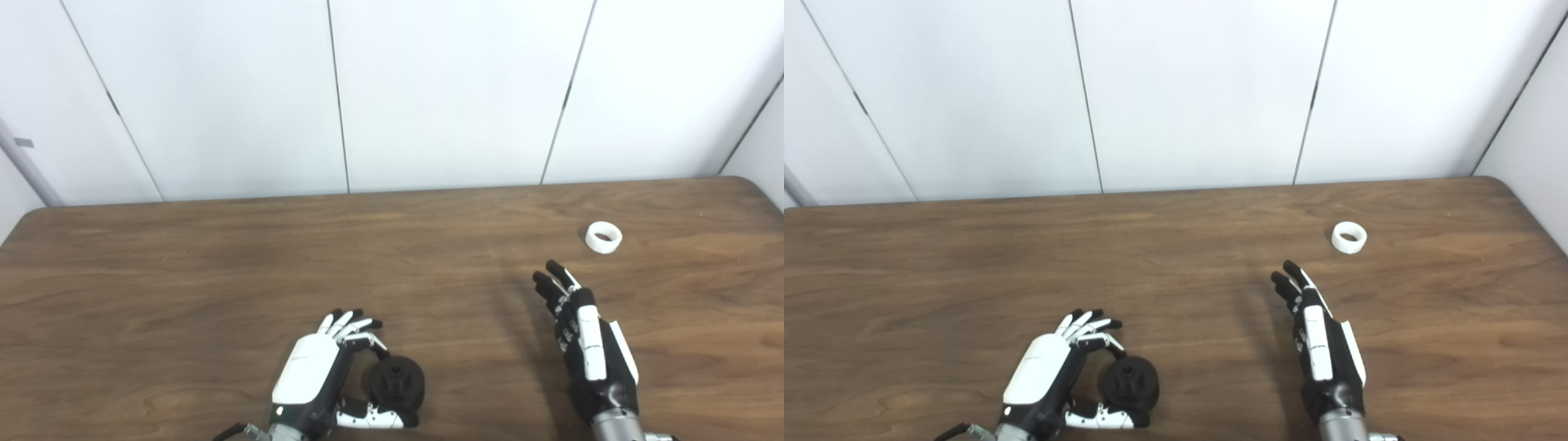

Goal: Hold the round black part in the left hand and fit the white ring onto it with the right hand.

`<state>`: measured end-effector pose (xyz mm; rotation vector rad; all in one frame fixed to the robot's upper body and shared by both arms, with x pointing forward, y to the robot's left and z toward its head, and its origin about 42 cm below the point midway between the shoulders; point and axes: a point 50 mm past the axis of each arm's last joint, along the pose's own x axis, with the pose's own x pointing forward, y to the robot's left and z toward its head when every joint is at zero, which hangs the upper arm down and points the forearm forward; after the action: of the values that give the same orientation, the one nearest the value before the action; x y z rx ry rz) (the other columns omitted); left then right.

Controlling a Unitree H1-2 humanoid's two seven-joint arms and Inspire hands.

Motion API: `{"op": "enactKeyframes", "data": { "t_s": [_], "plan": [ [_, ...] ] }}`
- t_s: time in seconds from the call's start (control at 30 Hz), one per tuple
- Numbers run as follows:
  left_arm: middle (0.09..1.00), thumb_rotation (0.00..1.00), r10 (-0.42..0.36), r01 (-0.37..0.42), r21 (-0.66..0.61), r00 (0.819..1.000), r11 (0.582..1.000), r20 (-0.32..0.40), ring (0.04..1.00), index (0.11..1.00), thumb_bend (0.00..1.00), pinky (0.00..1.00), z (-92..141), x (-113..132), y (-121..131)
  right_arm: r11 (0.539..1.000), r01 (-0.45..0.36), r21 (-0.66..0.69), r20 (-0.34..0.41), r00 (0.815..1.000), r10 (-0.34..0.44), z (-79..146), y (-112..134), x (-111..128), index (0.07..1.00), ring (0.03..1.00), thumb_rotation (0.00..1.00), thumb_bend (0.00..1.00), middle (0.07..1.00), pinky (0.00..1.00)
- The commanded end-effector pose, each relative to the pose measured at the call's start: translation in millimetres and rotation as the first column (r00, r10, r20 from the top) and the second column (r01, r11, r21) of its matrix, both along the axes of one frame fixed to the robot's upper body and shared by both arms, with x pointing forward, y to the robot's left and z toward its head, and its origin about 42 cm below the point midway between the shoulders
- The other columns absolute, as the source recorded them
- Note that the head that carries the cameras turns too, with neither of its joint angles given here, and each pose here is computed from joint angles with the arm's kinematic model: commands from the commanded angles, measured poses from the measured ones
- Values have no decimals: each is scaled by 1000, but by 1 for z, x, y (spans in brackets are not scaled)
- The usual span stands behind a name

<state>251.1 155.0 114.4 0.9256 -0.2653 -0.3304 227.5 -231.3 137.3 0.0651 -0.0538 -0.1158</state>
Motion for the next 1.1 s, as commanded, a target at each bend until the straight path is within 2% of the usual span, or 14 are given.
{"op": "enactKeyframes", "data": {
  "t_s": [0.0, 0.1, 0.2, 0.27, 0.37, 0.5, 0.67, 0.87, 0.93, 1.07],
  "plan": [
    [830, 58, -11, 12, 45, 1000, 999, -11, 933, 485, 523, 1000, -8, -6, 5, 999, 32, -20, 24, 999, -31, 7, -1, -7, 864, 904, 807, 556, 854, 974],
    [827, 57, -15, 15, 57, 1000, 998, -1, 922, 485, 524, 1000, -10, -6, 9, 998, 47, -30, 42, 998, -45, 15, -8, -1, 842, 899, 648, 603, 862, 939],
    [824, 56, -15, 15, 54, 1000, 998, 1, 919, 484, 524, 1000, -12, -6, 13, 991, 92, -96, 56, 995, -87, 25, -16, 7, 826, 882, 494, 591, 868, 870],
    [822, 56, -16, 16, 56, 1000, 998, -1, 915, 484, 524, 1000, -13, -5, 16, 968, 149, -203, 70, 988, -137, 34, -23, 13, 801, 854, 447, 594, 837, 825],
    [824, 55, -22, 22, 70, 1000, 997, -4, 910, 485, 525, 1000, -12, -4, 21, 935, 183, -305, 101, 982, -159, 46, -36, 25, 794, 882, 387, 588, 851, 877],
    [822, 56, -23, 23, 70, 1000, 997, -6, 904, 485, 525, 1000, -11, -2, 29, 851, 221, -476, 136, 975, -177, 63, -55, 43, 790, 870, 332, 663, 839, 888],
    [820, 57, -26, 26, 65, 1000, 998, -7, 901, 484, 524, 1000, -12, -1, 38, 722, 252, -644, 186, 967, -172, 81, -77, 70, 781, 860, 247, 812, 832, 866],
    [817, 57, -27, 27, 64, 1000, 998, -6, 896, 484, 524, 1000, -11, -1, 44, 622, 251, -741, 179, 968, -177, 97, -97, 94, 776, 901, 227, 858, 866, 890],
    [817, 57, -28, 28, 66, 1000, 997, -7, 896, 484, 524, 1000, -11, -1, 46, 576, 237, -782, 162, 971, -179, 103, -104, 104, 778, 912, 247, 858, 879, 900],
    [814, 57, -25, 26, 75, 1000, 997, -8, 894, 484, 525, 1000, -10, -1, 48, 531, 212, -821, 129, 973, -189, 111, -112, 119, 777, 944, 259, 856, 905, 954]
  ]
}}
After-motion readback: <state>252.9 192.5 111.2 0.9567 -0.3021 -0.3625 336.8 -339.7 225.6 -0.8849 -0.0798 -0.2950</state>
